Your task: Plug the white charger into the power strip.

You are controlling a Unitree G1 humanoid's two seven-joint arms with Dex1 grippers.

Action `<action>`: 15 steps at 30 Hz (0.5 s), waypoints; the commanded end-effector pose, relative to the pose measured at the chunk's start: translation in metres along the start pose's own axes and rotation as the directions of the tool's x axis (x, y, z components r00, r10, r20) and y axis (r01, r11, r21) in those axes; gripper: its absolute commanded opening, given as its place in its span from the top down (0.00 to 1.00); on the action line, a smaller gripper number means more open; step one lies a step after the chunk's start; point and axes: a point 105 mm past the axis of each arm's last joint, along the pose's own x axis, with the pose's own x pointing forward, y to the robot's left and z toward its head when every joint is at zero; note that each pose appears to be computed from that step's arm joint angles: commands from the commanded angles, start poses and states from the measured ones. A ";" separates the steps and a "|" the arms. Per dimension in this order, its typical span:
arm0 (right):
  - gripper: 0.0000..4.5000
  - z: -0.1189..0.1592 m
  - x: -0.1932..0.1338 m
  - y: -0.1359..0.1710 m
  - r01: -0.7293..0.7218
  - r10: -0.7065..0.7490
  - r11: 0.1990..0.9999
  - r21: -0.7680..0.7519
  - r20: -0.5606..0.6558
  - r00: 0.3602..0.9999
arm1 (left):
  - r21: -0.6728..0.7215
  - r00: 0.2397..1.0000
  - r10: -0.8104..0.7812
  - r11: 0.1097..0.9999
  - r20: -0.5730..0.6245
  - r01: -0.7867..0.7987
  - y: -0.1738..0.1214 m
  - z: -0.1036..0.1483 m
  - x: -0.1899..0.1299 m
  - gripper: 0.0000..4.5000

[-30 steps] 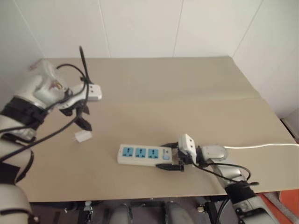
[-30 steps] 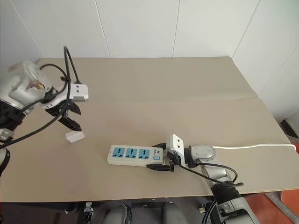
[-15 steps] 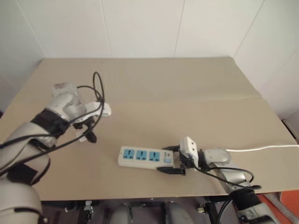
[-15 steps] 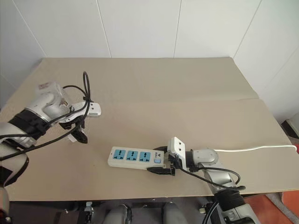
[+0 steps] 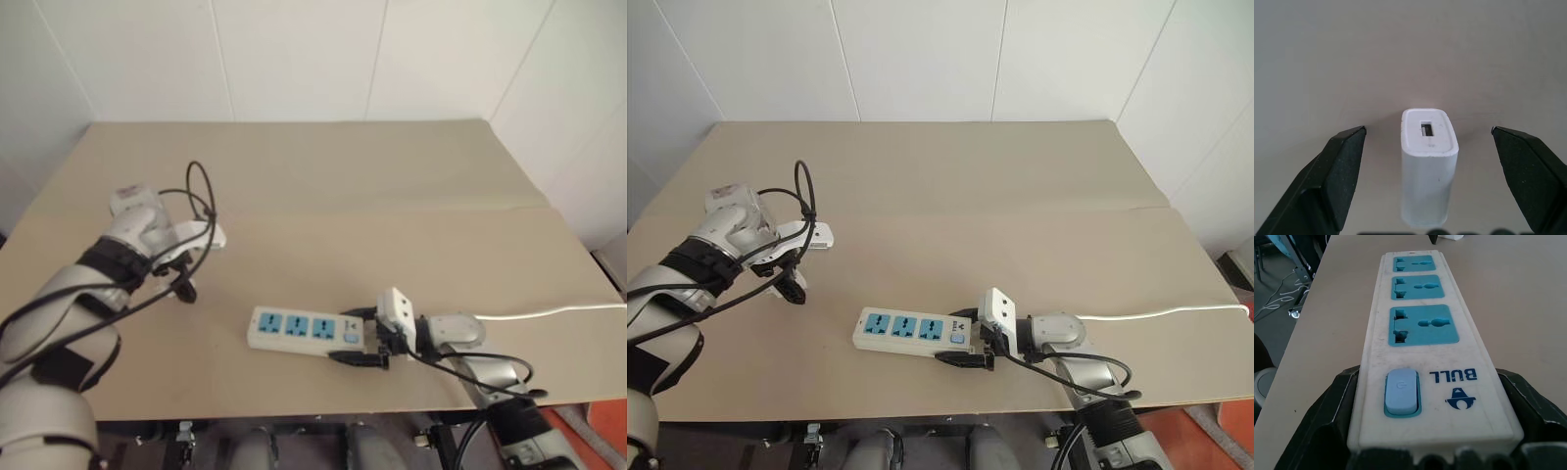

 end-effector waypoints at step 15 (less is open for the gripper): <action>0.23 0.004 0.000 0.003 0.008 -0.008 1.000 0.005 0.005 1.000 | 0.045 0.998 -0.011 0.999 0.058 0.008 0.001 0.005 -0.002 0.77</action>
